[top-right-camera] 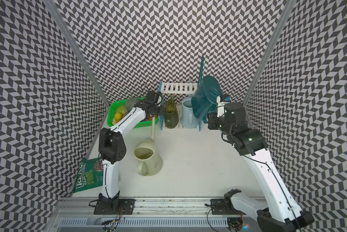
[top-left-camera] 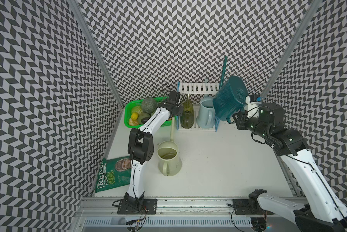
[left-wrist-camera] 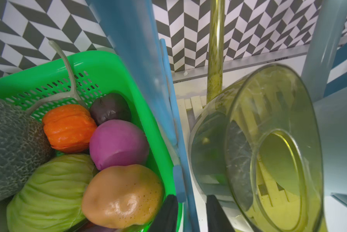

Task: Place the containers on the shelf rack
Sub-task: Adjust the shelf at the center of the board.

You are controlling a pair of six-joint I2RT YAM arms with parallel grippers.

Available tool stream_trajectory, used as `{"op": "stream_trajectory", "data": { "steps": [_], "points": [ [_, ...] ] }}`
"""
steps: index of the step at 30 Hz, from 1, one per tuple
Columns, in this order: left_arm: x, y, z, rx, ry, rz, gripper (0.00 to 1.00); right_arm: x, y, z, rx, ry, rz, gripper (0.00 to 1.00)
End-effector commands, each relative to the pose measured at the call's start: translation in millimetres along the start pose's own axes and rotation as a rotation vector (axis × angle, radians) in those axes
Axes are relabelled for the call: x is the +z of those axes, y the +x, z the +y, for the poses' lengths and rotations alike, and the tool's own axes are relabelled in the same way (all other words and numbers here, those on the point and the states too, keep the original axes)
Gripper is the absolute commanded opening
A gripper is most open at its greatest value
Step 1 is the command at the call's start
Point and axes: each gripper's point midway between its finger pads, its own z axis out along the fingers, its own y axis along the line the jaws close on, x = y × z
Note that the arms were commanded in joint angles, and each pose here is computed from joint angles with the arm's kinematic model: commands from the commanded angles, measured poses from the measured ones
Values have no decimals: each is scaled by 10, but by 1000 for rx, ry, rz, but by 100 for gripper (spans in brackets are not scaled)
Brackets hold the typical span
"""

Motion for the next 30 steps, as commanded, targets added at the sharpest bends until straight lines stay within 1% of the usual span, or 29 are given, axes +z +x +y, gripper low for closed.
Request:
{"op": "stream_trajectory", "data": {
  "steps": [1,4,8,11,13,21,30],
  "points": [
    [33,-1,8,-13,-7,-3,26,-146,-582,189,19,-17,-214,0],
    [35,39,0,-18,-3,8,25,-74,-606,247,16,0,-211,0],
    [30,94,-30,-22,5,19,19,58,-630,317,18,22,-200,0],
    [24,132,-51,-20,7,25,19,123,-691,350,20,43,-208,0],
    [24,152,-66,-17,9,28,16,182,-746,365,20,58,-214,0],
    [25,185,-211,17,38,33,16,448,-951,412,19,113,-215,0],
    [26,227,-389,39,73,41,16,739,-1075,387,25,204,-184,0]
  ]
}}
